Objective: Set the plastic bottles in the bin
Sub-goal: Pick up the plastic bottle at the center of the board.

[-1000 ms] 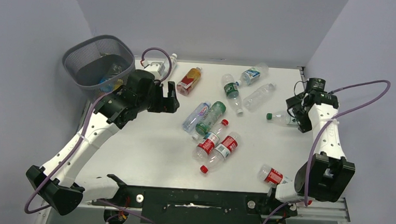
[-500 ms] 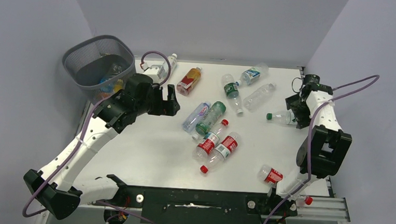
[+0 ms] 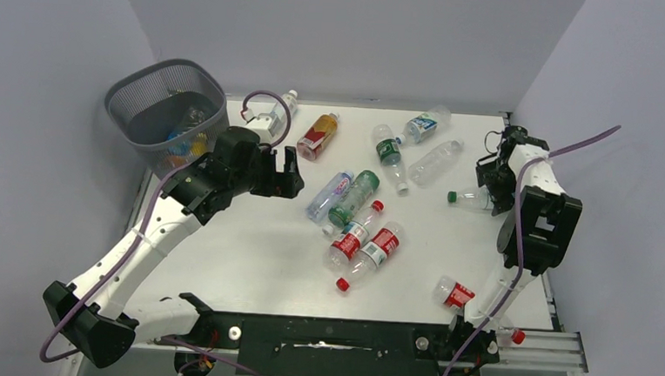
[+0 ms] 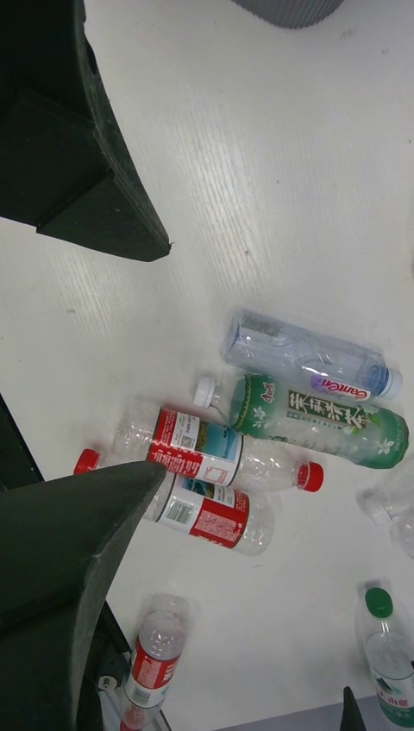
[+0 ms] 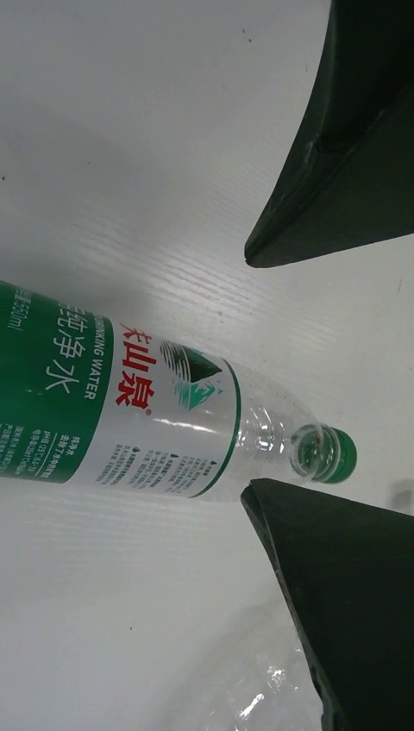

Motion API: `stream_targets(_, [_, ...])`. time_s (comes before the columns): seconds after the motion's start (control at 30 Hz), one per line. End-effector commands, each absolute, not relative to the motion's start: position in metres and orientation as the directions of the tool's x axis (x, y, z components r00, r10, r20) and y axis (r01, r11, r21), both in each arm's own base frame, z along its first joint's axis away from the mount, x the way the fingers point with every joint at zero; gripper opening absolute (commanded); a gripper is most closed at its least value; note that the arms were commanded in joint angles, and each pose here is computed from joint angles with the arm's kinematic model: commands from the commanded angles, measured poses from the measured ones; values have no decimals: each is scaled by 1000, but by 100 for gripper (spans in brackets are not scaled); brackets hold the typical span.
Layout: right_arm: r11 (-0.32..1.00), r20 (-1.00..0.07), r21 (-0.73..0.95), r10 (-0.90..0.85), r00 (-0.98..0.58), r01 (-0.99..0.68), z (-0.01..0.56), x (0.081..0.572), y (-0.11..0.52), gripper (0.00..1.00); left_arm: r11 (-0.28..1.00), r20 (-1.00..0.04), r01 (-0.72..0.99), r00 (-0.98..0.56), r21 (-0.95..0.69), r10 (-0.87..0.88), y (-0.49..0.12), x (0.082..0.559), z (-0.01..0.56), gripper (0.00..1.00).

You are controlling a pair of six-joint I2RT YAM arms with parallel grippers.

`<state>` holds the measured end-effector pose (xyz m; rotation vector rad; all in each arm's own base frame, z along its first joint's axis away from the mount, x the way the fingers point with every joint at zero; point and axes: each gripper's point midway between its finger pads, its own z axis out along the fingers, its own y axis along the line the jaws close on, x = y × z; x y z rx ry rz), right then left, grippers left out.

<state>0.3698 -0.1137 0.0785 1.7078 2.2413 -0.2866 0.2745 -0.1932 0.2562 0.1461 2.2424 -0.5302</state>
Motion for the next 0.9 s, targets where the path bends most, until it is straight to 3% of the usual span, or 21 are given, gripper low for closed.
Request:
stream_targets(0.0, [237,-404,43,892,-200,971,85,383,-128,98,888,-781,317,-621,-333,-72,-202,285,270,88])
stream_targets(0.4, [273,-391,-2,885,-252,962,63,381,-128,100,890,-765,307,-640,-338,-70,-204,286,265,88])
stream_targets(0.47, [282,-391,2,883,-259,959,61,378,-127,97,889,-762,304,-644,-343,-74,-204,285,265,88])
stream_targets(0.8, [365,-391,6,858,-334,931,60,369,-113,61,837,-750,334,-648,-435,-131,-212,267,278,88])
stream_targets(0.87, [382,-403,11,847,-346,924,66,368,-109,59,827,-743,333,-653,-453,-144,-213,262,279,88])
